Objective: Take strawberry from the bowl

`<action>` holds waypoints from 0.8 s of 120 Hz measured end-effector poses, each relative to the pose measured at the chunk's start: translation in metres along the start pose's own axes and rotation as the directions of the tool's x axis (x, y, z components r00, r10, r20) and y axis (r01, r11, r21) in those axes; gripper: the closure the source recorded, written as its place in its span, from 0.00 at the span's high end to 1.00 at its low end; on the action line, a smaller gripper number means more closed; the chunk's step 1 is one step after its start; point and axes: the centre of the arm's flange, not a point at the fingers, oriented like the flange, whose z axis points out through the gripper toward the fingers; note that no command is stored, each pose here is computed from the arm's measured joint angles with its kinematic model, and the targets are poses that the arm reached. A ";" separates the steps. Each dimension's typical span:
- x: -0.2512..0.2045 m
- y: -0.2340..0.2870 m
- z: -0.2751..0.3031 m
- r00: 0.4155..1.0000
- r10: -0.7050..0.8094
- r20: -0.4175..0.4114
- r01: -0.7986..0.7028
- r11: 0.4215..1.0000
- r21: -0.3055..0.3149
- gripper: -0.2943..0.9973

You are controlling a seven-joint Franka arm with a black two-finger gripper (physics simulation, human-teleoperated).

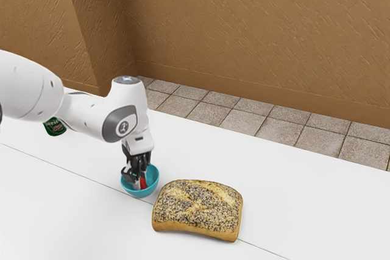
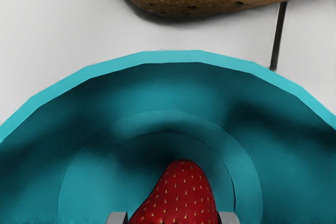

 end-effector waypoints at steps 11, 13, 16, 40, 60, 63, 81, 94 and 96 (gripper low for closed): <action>0.000 0.001 -0.020 1.000 -0.002 -0.010 0.002 1.000 0.027 0.32; 0.000 0.001 -0.026 1.000 -0.002 -0.013 0.002 0.999 0.035 0.32; 0.000 0.002 -0.035 1.000 -0.003 -0.018 0.004 0.999 0.046 0.31; 0.029 0.024 -0.107 0.998 0.039 -0.052 -0.032 0.993 0.115 0.30; 0.125 0.067 -0.139 0.985 0.169 -0.044 -0.164 0.980 0.112 0.31; 0.141 0.071 -0.141 0.981 0.188 -0.043 -0.183 0.977 0.108 0.31; 0.254 0.080 -0.160 0.953 0.298 -0.050 -0.292 0.951 0.103 0.31; 0.297 0.076 -0.158 0.950 0.308 -0.052 -0.303 0.949 0.082 0.31; 0.301 0.075 -0.157 0.950 0.307 -0.052 -0.302 0.950 0.078 0.31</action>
